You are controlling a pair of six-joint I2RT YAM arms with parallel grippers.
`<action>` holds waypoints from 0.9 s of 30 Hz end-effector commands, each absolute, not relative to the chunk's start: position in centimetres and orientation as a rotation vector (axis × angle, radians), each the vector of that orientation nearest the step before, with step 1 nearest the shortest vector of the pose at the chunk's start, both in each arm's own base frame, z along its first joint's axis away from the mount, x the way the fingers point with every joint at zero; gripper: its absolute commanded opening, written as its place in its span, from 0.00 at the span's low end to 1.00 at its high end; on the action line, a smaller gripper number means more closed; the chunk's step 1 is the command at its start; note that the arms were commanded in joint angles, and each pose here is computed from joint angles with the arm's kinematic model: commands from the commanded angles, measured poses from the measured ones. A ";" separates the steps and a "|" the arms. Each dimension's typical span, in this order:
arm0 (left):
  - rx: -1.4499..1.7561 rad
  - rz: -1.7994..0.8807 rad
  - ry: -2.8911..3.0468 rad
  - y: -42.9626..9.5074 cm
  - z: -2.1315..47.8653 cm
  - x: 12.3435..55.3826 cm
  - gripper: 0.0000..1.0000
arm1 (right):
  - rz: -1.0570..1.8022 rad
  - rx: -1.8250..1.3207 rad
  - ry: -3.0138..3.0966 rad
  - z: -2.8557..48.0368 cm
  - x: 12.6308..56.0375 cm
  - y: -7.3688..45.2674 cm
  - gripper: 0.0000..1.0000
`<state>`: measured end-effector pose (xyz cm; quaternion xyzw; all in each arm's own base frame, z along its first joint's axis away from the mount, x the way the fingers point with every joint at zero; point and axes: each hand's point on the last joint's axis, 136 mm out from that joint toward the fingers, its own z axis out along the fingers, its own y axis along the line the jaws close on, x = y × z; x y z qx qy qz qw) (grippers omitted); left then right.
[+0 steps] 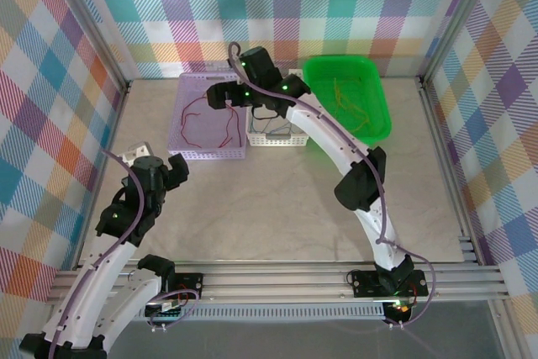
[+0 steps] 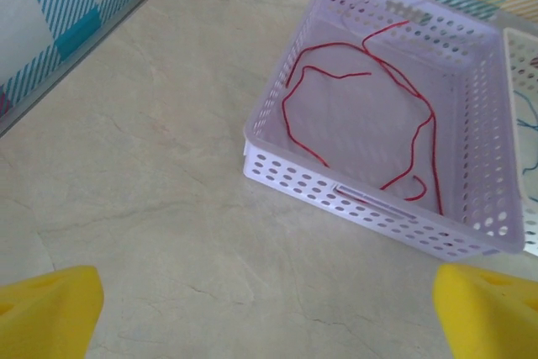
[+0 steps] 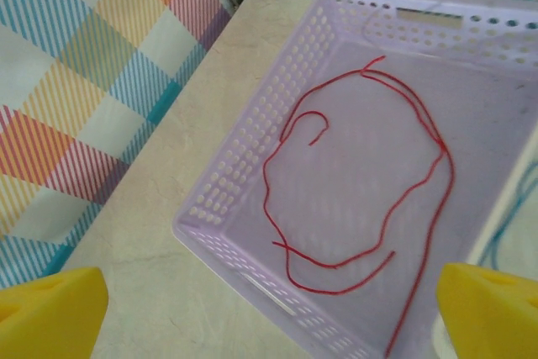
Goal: Untangle the cables
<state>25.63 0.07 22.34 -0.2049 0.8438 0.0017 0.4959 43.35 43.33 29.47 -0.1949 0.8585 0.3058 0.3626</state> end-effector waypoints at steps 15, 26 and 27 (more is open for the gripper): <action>-0.619 0.005 1.991 0.6 20.8 26.2 1.00 | 0.382 -0.488 1.989 36.5 37.0 29.7 1.00; -0.766 -0.023 1.886 1.9 20.5 25.6 1.00 | 0.339 -0.044 1.915 34.4 33.9 14.9 1.00; -0.772 -0.005 1.891 2.0 20.4 25.5 1.00 | 0.340 0.004 1.900 34.1 33.6 13.6 1.00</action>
